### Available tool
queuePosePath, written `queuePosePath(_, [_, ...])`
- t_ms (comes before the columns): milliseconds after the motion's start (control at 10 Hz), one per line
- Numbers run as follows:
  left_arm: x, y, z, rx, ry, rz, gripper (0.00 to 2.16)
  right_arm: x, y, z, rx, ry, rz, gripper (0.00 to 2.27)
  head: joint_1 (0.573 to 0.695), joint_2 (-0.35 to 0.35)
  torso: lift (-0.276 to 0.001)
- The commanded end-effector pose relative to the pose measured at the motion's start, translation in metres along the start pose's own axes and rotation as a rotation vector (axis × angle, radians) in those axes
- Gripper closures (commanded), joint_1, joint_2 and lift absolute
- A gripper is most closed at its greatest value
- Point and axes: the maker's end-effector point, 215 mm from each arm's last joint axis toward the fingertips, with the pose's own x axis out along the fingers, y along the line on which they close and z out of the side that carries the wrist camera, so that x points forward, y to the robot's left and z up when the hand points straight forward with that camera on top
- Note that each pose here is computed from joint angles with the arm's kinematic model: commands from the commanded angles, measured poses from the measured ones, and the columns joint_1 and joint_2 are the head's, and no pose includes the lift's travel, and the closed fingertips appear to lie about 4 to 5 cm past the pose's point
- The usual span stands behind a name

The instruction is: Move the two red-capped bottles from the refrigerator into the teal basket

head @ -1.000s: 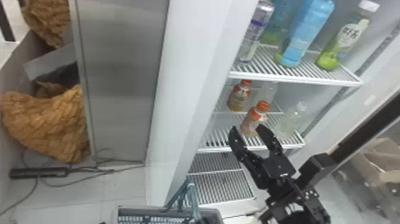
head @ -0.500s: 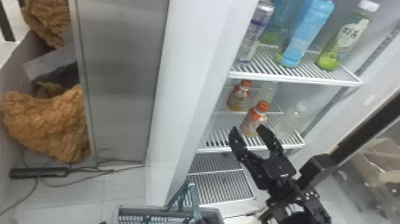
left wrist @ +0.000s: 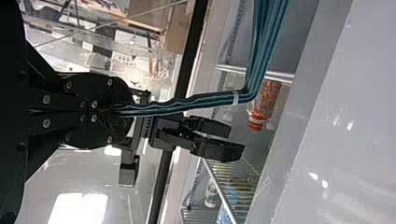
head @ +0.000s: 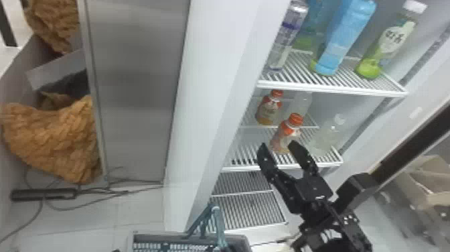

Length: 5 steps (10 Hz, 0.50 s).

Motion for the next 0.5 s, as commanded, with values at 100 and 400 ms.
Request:
queuePosePath(100, [0.0000,-0.0002,0.0007,0.000,-0.003,-0.001,1.15,-0.0001,-0.0001,-0.0006,0.000,0.001,0.000,0.32,0.695,-0.350,-0.224])
queuePosePath(400, [0.0000,-0.0002,0.0007,0.000,-0.003,-0.001,1.15,0.0001,0.0000,0.0007,0.000,-0.001,-0.001,0.32,0.695,-0.350,-0.224])
